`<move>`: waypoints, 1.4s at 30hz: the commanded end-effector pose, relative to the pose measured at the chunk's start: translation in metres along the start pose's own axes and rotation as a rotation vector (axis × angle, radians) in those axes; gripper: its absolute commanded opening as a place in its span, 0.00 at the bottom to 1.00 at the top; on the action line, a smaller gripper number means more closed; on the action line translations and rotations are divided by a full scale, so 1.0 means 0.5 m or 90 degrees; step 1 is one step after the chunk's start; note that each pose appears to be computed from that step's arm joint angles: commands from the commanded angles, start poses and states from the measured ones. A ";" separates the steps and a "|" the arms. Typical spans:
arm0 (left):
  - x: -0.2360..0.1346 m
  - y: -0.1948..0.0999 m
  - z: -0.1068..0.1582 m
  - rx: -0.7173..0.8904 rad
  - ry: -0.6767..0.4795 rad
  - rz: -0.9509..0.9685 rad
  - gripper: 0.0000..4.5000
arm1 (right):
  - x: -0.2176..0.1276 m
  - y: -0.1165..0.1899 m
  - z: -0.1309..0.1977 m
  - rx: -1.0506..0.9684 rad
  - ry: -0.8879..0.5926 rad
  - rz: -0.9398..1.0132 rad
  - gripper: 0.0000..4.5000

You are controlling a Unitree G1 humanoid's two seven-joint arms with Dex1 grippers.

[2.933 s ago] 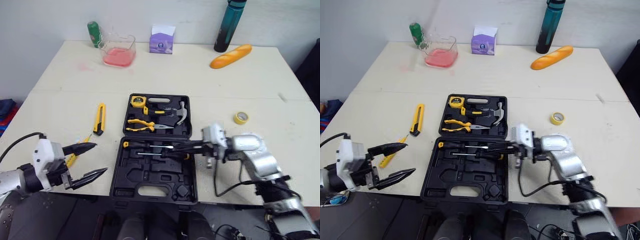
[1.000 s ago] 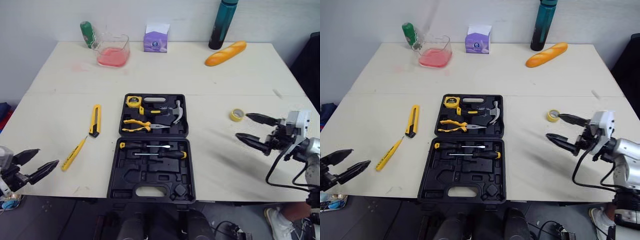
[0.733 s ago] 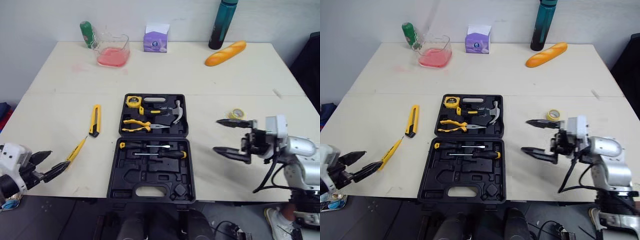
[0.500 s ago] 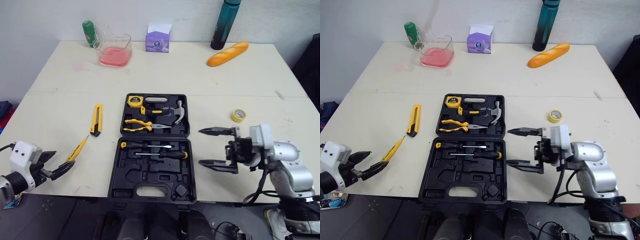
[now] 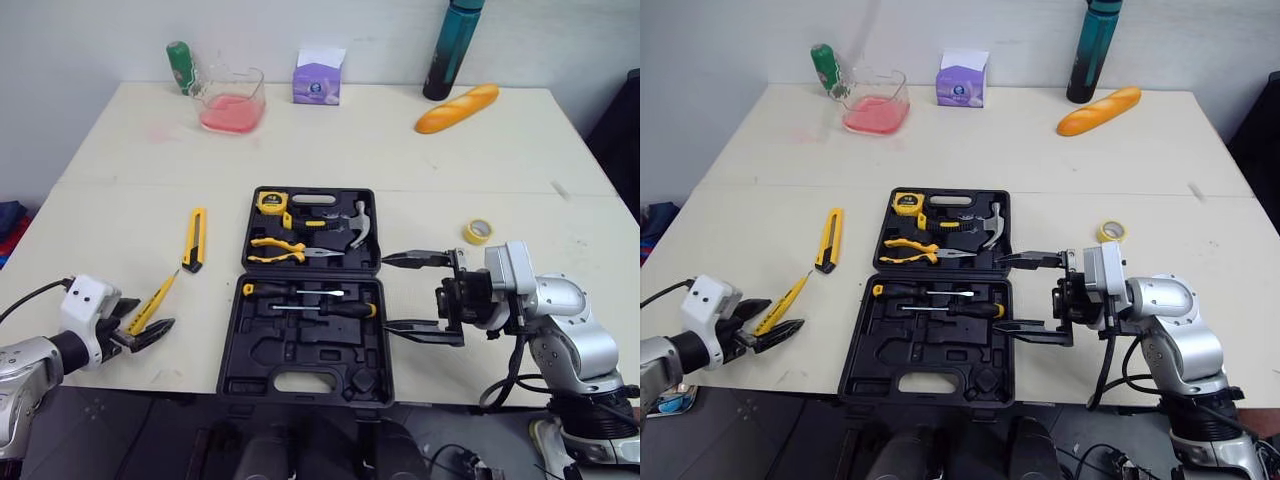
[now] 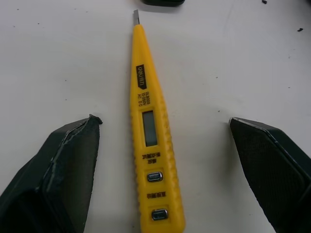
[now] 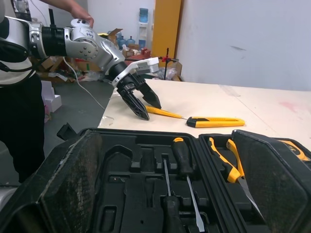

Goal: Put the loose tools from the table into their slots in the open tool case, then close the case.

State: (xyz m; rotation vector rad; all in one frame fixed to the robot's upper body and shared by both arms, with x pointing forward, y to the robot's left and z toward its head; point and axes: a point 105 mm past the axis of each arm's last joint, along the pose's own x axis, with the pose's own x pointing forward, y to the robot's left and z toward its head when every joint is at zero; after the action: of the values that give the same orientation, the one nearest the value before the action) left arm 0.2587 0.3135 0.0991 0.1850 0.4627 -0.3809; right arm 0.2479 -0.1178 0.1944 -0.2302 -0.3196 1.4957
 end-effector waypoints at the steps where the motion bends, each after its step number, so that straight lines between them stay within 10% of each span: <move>1: 0.001 0.010 -0.025 -0.016 0.036 0.020 1.00 | 0.002 0.001 0.013 -0.016 -0.006 0.002 0.99; 11: 0.003 0.003 -0.066 -0.052 0.065 0.015 0.12 | -0.002 -0.003 0.009 -0.015 0.006 -0.008 1.00; 17: -0.008 0.009 -0.051 -0.048 0.037 0.021 0.12 | -0.006 0.005 0.005 -0.012 0.010 -0.009 1.00; 27: -0.070 -0.051 0.117 0.160 -0.139 -0.096 0.12 | -0.036 0.001 0.005 -0.009 0.033 -0.032 1.00; 42: -0.032 -0.238 0.237 0.352 -0.126 -0.415 0.12 | -0.067 -0.013 0.015 -0.008 0.067 -0.044 1.00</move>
State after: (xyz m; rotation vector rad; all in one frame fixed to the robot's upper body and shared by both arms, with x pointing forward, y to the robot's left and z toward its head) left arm 0.2503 0.1866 0.1986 0.5123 0.1993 -1.1095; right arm 0.2545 -0.1497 0.1933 -0.2799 -0.2254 1.4014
